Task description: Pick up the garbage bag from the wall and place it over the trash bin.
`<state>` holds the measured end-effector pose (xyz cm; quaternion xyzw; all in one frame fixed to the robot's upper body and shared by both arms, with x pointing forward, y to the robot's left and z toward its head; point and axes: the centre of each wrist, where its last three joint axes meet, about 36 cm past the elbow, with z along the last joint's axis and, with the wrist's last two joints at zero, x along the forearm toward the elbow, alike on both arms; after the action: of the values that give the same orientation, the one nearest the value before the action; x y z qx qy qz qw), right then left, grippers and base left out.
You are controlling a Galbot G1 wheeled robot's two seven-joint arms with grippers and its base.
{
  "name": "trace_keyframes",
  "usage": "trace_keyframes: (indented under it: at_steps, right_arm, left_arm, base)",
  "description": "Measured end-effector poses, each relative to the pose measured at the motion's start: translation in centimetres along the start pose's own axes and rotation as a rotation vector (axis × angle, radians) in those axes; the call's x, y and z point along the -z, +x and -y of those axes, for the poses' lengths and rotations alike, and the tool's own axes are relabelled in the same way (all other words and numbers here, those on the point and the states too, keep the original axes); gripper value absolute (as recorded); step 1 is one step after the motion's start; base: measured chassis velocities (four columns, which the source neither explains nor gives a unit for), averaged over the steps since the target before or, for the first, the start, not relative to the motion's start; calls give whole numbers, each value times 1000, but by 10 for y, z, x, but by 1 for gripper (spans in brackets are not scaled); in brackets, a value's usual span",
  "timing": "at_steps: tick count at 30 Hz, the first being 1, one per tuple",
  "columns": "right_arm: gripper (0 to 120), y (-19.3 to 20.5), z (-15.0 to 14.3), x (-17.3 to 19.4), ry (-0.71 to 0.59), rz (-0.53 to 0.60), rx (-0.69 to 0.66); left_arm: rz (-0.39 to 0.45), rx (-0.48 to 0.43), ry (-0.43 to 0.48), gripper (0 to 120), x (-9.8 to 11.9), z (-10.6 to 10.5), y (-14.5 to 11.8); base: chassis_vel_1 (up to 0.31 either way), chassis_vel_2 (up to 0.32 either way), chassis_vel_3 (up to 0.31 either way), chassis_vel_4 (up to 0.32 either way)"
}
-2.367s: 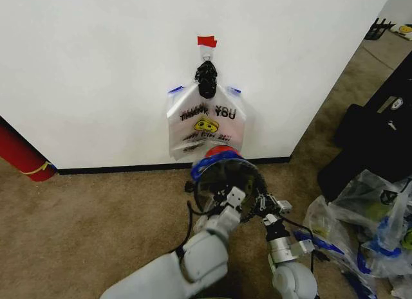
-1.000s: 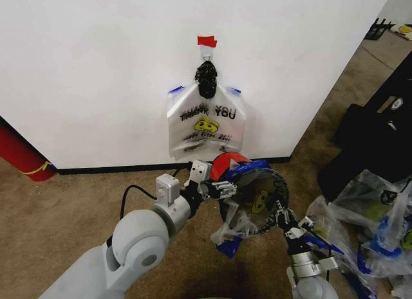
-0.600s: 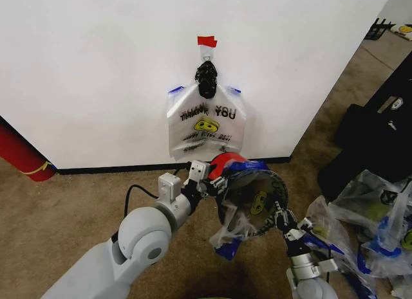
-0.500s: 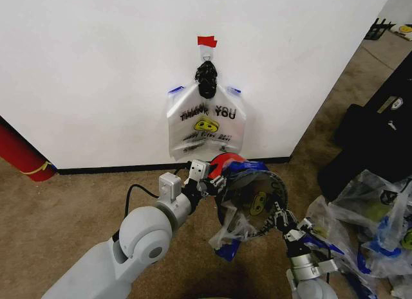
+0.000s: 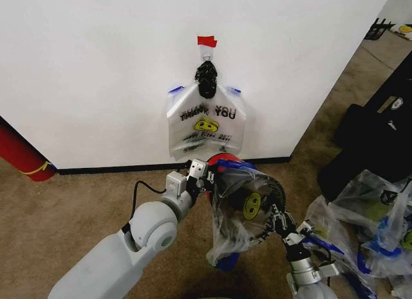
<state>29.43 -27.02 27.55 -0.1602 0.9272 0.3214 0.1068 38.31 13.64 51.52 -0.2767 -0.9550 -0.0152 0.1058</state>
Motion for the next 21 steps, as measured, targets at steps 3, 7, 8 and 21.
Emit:
trace_keyframes:
  at_steps: [3,7,8,21]
  right_arm:
    - [0,-5,-7,-2,-13,3,-70]
    - [0,-12,-16,-2,-24,-16,-172]
    - [0,-14,-19,-1,-29,-19,-200]
    - [0,-44,-55,36,-203,25,-506]
  left_arm:
    - [37,-2,1,16,2,4,6]
    - [82,5,0,28,4,6,12]
    - [94,9,-3,33,4,6,13]
    - [-20,22,0,78,-13,15,40]
  base:
    - [0,0,0,0]
    - [0,0,0,0]
    - [0,0,0,0]
    - [0,0,0,0]
